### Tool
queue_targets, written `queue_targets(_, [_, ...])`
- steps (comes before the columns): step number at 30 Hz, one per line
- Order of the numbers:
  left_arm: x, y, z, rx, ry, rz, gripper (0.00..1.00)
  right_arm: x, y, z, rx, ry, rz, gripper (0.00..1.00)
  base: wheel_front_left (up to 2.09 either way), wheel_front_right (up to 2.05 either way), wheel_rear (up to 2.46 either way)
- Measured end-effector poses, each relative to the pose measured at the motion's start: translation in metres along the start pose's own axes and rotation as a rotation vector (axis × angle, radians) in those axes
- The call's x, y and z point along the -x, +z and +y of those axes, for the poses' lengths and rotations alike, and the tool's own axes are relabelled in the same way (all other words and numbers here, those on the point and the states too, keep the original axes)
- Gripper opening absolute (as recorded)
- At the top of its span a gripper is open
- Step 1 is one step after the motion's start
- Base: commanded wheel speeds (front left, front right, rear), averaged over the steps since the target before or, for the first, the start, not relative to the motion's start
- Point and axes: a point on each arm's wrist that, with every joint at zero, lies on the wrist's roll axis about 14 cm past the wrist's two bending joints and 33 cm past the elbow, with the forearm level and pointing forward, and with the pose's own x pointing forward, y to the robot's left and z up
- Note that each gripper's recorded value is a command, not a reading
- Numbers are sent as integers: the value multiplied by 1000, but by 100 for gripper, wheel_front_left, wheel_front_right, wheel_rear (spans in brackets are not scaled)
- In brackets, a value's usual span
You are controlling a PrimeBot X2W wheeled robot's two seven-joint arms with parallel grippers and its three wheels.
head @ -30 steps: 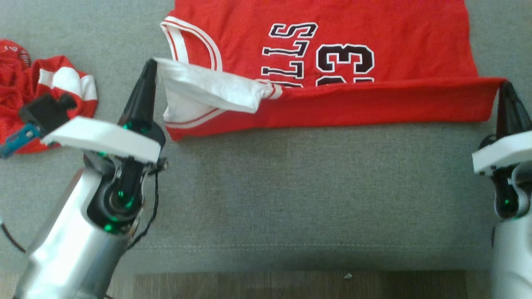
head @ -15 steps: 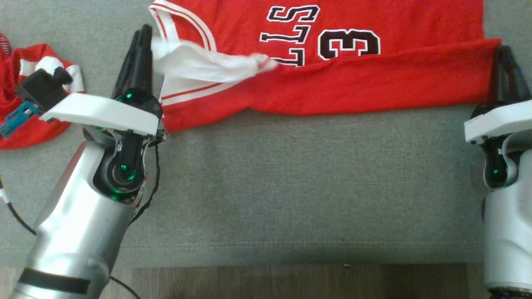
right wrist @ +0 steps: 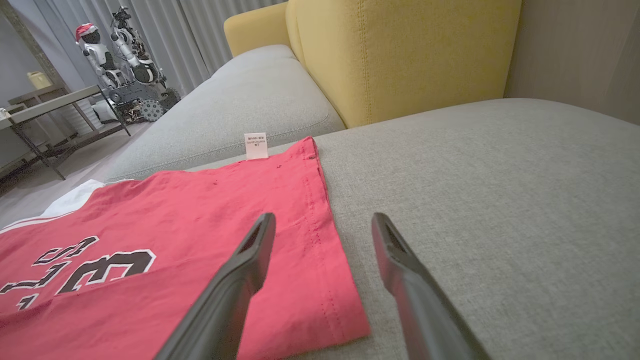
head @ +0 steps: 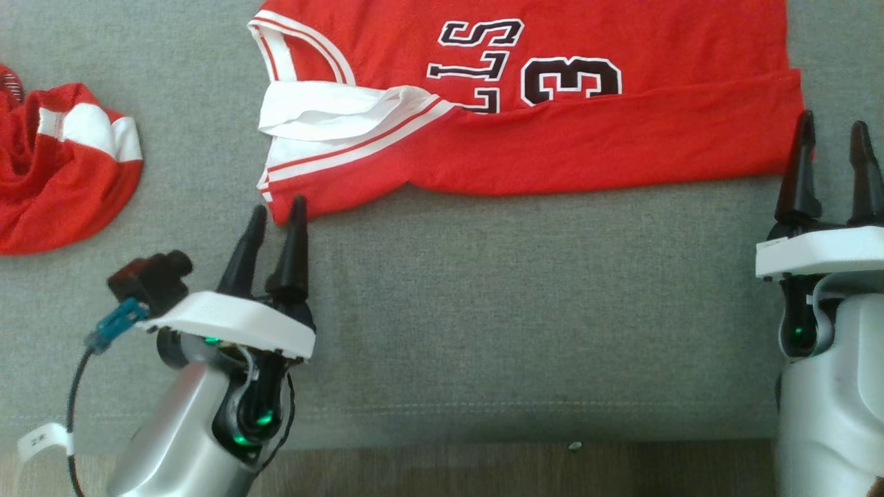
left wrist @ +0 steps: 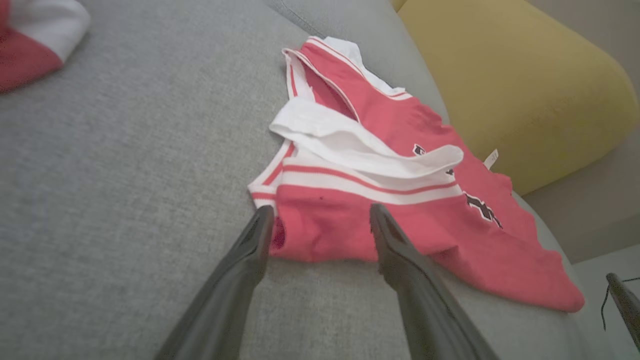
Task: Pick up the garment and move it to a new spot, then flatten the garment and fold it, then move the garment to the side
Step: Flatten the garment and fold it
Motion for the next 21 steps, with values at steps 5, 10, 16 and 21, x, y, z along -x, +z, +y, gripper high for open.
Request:
queue_targets(5, [-1, -21, 10, -80, 45, 90, 100, 2, 5, 0, -3, -1, -12, 100, 0, 0, 0])
queue_targets(10, [-9, -25, 13, -158, 77, 122, 100, 7, 11, -2, -10, -8, -24, 100, 0, 0, 0])
queue_targets(16, [-7, -27, 18, -180, 97, 135, 0, 13, 0, -5, -20, -19, 46, 100, 0, 0, 0])
queue_targets(21, [-3, -24, 20, -181, 98, 131, 0, 18, -26, -11, -89, -52, 160, 100, 0, 0, 0])
